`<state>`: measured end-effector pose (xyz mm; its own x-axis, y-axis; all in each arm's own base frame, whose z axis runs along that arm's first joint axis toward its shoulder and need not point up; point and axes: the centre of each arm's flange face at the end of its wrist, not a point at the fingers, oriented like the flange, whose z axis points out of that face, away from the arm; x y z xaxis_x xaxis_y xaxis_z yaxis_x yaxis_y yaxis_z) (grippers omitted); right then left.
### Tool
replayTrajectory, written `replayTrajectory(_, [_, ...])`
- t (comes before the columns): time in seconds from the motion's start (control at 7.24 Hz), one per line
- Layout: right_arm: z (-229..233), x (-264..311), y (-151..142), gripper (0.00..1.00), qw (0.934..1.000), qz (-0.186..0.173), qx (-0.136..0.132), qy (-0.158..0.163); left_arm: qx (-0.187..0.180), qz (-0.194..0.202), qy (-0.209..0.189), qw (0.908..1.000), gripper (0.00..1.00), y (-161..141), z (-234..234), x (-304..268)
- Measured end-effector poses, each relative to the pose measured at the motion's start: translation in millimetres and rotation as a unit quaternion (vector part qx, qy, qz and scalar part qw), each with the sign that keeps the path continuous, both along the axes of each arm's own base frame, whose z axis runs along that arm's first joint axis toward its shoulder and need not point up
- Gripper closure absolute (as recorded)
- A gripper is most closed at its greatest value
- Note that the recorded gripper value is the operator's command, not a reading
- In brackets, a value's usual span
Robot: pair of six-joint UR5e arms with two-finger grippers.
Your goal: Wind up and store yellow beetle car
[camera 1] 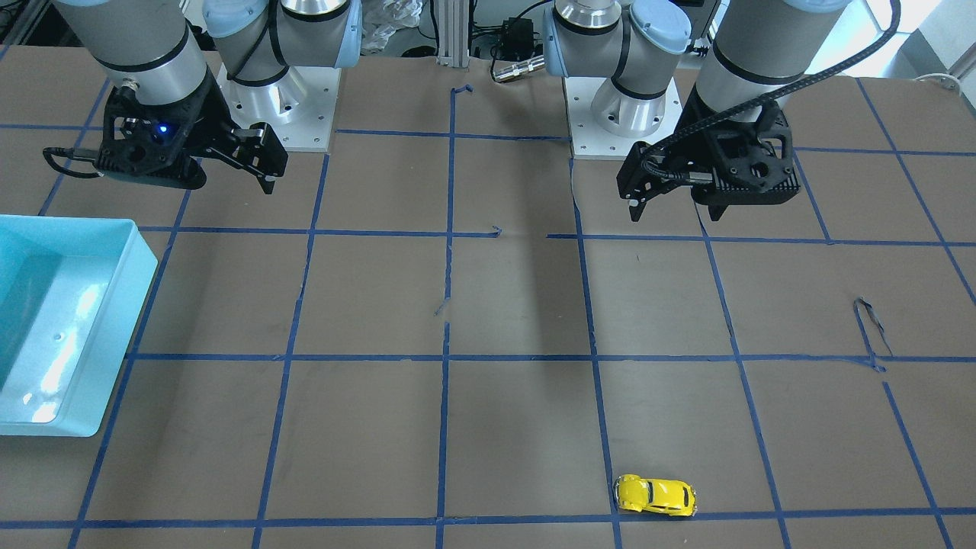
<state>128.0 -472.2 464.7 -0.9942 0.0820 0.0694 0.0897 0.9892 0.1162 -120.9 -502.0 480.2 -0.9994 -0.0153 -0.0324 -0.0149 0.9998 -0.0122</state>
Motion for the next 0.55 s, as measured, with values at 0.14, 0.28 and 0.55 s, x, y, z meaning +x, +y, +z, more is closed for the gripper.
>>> replayTrajectory(0.14, [0.1,0.2,2.4,0.00,1.0000,0.002,0.007,0.003,0.000,0.000,0.000,1.0000,0.00,0.0,-0.1,0.0])
replayTrajectory(0.28, [-0.5,2.2,2.6,0.00,0.9999,0.000,0.010,-0.002,0.000,0.001,0.000,1.0000,0.00,0.1,0.4,0.0])
replayTrajectory(0.55, [2.7,4.6,4.5,0.00,0.9999,-0.003,0.009,-0.009,-0.004,0.013,0.000,0.9999,0.00,-1.6,1.6,0.4])
